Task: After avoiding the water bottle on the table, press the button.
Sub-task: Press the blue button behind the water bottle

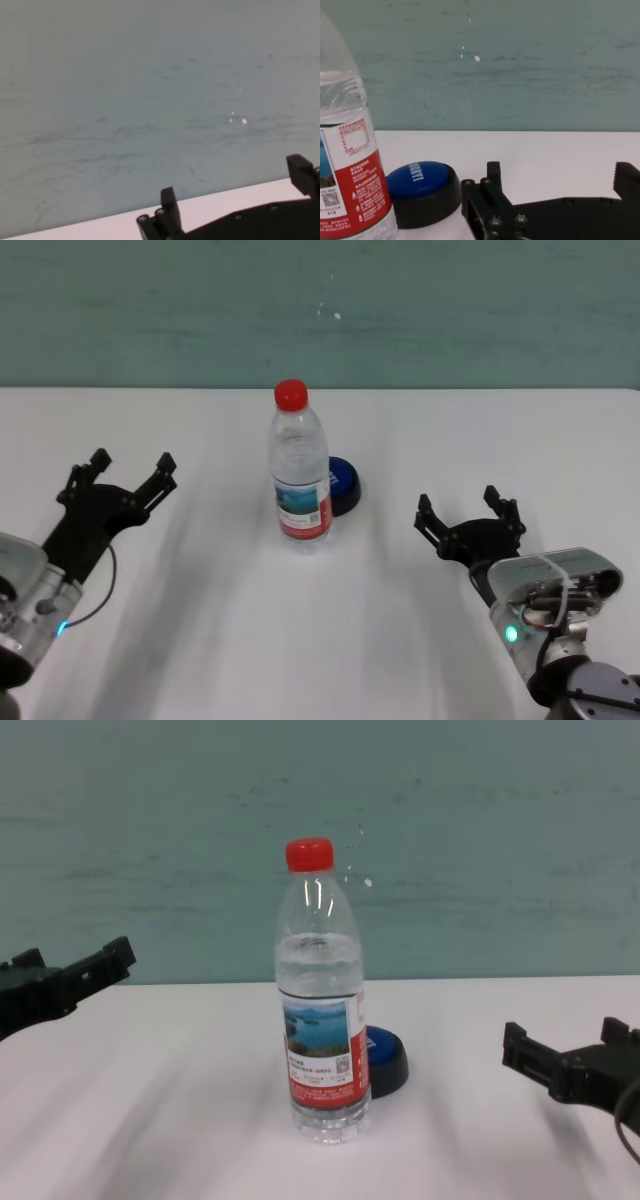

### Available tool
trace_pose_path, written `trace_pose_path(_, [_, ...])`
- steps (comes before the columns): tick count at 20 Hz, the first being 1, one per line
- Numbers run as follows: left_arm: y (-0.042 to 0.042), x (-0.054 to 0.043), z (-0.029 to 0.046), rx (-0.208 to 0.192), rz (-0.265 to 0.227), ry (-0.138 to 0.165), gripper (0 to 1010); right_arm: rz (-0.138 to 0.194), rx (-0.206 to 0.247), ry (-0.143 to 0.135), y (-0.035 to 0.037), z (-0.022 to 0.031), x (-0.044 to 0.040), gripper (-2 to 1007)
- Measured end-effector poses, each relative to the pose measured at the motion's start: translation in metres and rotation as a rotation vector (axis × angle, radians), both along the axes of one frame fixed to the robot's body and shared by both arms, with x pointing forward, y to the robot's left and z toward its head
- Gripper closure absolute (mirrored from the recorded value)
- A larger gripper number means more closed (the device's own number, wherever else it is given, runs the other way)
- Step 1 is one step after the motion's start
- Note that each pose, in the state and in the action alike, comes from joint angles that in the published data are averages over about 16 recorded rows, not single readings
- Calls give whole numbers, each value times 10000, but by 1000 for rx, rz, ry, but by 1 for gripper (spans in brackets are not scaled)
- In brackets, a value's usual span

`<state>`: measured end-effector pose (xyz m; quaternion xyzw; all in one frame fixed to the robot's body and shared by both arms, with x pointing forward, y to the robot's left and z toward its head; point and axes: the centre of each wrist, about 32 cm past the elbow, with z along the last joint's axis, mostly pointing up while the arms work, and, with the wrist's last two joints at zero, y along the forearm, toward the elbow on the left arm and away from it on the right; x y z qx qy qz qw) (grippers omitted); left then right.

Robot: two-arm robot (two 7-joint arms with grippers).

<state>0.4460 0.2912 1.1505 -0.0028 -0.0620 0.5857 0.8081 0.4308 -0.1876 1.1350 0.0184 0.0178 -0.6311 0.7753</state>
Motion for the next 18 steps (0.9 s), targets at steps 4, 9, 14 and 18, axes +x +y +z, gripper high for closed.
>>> trace_pose_path(4, [-34,-66,-5,-6,-7,1,0,0,0,0,0,0,0,1])
trace_pose_path(9, [-82,-125,-17,-7,-18,2,0,0,0,0,0,0,0,1])
trace_pose_path(14, [-125,-173,-29,-4,-30,5,0,0,0,0,0,0,0,1])
trace_pose_path(18, [-151,-202,-38,-1,-38,8,0,0,0,0,0,0,0,1])
